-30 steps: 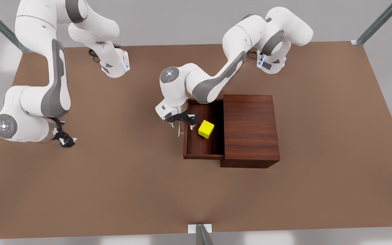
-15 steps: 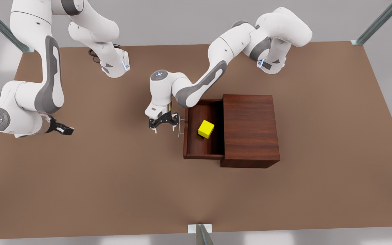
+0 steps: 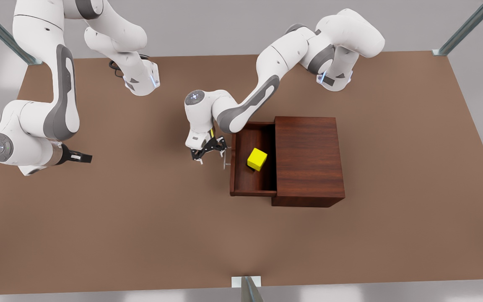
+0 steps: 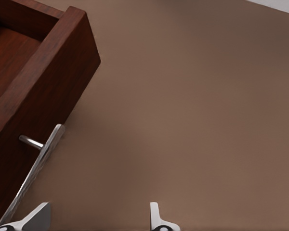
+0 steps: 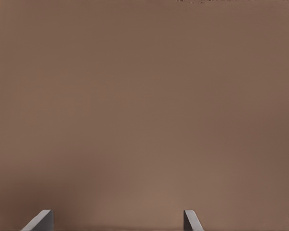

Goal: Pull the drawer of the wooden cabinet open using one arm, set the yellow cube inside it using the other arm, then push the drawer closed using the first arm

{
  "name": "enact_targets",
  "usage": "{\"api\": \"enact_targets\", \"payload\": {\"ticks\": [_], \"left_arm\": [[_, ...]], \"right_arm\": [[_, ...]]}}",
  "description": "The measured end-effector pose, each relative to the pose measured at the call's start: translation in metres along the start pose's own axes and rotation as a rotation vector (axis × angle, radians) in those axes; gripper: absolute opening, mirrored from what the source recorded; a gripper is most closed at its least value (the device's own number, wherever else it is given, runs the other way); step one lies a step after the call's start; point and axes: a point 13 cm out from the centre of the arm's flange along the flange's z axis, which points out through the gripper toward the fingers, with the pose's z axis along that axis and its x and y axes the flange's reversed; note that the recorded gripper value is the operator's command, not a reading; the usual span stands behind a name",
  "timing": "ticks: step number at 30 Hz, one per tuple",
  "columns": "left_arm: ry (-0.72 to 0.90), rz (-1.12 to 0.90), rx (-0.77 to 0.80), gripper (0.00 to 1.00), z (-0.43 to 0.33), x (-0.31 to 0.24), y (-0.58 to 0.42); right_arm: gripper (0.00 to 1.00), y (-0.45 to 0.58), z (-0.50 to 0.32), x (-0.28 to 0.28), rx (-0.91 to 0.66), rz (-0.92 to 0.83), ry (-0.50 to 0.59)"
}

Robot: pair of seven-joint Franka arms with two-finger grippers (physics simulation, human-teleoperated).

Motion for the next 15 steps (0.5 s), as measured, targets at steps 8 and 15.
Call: {"api": "enact_targets", "payload": {"ticks": [8, 15], "left_arm": [[0.046, -0.018, -0.080, 1.00, 0.002, -0.031, 0.029], [0.083, 0.002, -0.125, 1.00, 0.006, -0.047, 0.049]], "right_arm": [[1.00, 0.000, 0.000, -0.001, -0.001, -0.064, -0.002], [1.00, 0.000, -0.001, -0.001, -0.001, -0.100, -0.003]]}}
